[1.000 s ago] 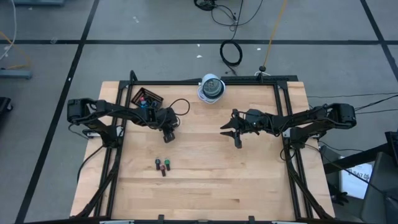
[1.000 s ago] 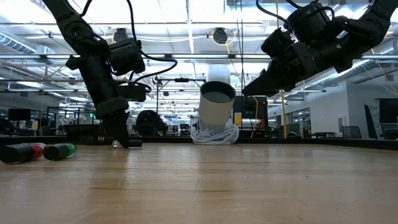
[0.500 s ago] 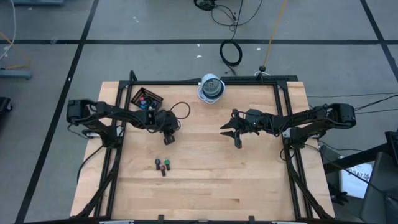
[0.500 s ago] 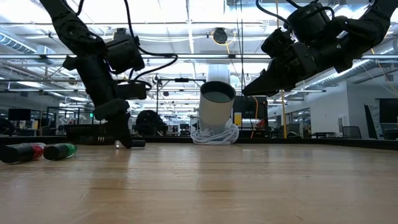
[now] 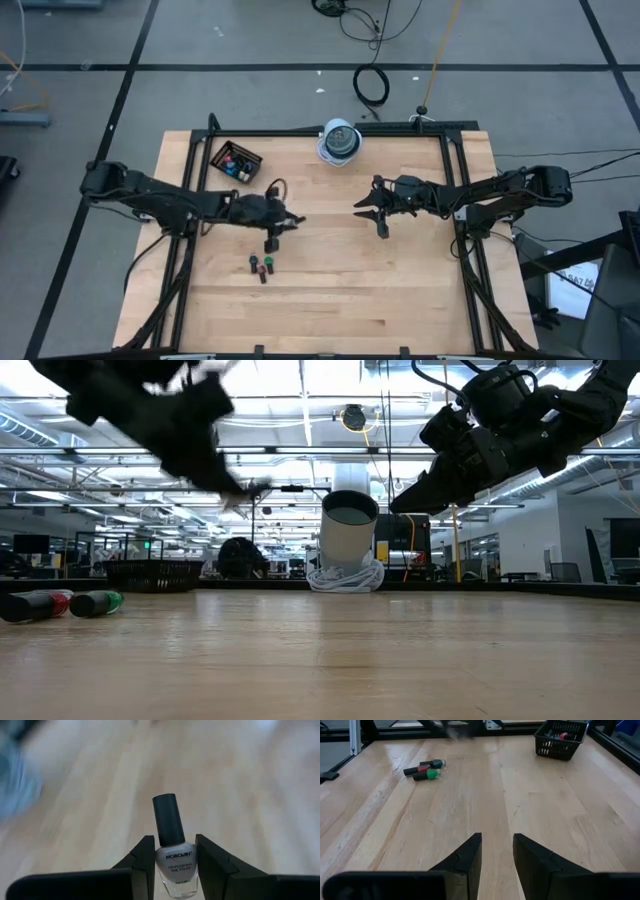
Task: Pick & Place Nail Polish
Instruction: Put the white nail polish bottle into the black basket
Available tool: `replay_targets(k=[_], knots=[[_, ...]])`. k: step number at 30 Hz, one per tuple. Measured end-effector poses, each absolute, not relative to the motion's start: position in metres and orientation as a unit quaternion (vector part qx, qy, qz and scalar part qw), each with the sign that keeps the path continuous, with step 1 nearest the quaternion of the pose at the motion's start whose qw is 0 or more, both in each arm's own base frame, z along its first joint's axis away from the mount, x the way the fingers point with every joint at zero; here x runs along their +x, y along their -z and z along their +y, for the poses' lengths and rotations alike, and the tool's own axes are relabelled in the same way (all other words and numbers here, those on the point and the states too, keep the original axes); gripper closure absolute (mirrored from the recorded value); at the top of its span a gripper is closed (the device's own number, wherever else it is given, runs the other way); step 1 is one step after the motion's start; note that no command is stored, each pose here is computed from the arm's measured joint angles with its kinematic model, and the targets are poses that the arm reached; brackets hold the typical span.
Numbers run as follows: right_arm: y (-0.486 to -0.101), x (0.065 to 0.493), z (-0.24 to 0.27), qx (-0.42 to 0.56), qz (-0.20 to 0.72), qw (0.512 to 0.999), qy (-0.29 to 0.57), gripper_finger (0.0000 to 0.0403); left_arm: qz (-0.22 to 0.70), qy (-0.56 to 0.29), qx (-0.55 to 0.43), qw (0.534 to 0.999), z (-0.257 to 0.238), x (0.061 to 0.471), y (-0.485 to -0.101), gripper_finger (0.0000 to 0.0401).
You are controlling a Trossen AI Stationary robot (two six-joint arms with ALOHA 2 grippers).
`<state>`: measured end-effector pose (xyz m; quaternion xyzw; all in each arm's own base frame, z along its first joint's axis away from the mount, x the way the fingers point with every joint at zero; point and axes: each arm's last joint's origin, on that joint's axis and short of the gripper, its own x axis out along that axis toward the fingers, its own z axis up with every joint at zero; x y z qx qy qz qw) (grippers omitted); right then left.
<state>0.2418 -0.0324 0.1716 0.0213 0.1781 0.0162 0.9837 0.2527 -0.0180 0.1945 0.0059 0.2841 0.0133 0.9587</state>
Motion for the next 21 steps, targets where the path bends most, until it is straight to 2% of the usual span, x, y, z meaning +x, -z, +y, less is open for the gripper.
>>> replay_targets(k=[8, 13, 16, 21], knots=[[-0.171, 0.242, -0.032, 0.021, 0.182, 0.983, -0.016, 0.0303, 0.152, 0.083, 0.036, 0.984, -0.066, 0.255, -0.219, 0.0307], [-0.171, 0.242, -0.032, 0.021, 0.182, 0.983, -0.016, 0.0303, 0.095, 0.160, -0.011, 0.982, -0.092, 0.250, -0.231, 0.0307], [-0.171, 0.242, -0.032, 0.021, 0.182, 0.983, -0.016, 0.0303, 0.063, 0.244, -0.019, 0.968, -0.107, 0.245, -0.238, 0.0307], [-0.171, 0.242, -0.032, 0.022, 0.181, 0.983, -0.016, 0.0303, 0.039, 0.400, -0.040, 0.915, -0.127, 0.234, -0.245, 0.0307]])
